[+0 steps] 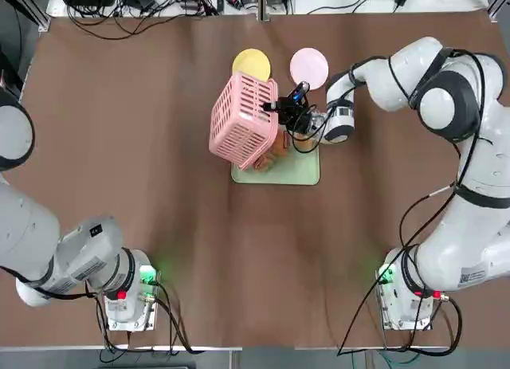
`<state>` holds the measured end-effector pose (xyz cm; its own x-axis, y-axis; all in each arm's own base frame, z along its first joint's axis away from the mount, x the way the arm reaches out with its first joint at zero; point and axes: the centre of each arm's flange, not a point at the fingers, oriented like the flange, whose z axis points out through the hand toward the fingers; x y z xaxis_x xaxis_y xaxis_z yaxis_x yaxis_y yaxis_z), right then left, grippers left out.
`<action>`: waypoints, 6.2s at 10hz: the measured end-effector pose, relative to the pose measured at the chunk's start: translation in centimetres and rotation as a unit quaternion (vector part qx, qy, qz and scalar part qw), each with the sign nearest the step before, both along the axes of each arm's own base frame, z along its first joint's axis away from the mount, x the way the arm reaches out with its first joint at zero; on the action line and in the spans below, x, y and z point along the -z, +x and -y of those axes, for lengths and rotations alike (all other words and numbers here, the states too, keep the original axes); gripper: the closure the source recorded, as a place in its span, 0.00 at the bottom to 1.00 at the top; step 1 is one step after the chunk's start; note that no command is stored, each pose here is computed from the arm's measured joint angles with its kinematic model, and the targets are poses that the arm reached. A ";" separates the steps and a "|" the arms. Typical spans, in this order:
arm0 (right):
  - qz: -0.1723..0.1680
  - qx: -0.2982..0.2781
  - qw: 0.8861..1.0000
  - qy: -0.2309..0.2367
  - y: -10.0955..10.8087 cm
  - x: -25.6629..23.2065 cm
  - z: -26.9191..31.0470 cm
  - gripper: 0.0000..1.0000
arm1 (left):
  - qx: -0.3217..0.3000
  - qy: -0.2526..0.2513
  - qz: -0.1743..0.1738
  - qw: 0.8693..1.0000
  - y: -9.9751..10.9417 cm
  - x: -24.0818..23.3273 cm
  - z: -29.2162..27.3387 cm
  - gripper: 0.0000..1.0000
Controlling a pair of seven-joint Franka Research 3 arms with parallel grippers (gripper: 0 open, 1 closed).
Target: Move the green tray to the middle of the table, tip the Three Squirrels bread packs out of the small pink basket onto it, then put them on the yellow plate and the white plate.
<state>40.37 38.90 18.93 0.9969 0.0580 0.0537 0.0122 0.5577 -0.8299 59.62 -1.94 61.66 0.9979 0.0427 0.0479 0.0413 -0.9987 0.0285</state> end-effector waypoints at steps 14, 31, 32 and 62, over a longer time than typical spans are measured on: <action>-0.012 -0.027 0.999 -0.041 6.8 -9.6 0.0 0.93 | 0.017 0.005 -0.032 0.999 0.9 3.9 1.0 0.00; 0.069 -0.001 0.799 -0.598 11.8 -20.1 32.6 0.93 | 0.017 -0.075 0.012 0.997 -15.8 26.2 31.2 0.00; 0.059 -0.018 0.770 -0.634 11.3 -20.4 34.0 0.93 | 0.019 -0.079 0.002 0.997 -17.1 27.0 33.2 0.00; -0.033 0.026 0.552 -0.833 12.1 -16.5 33.9 0.01 | -0.039 -0.027 -0.002 0.999 -14.9 40.1 45.7 0.00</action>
<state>52.43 5.00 35.42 0.9961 -0.0569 -0.0673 -0.0687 -0.9794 -0.1898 44.69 -47.59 21.60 0.9917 0.1229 0.0387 0.1194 -0.9894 0.0823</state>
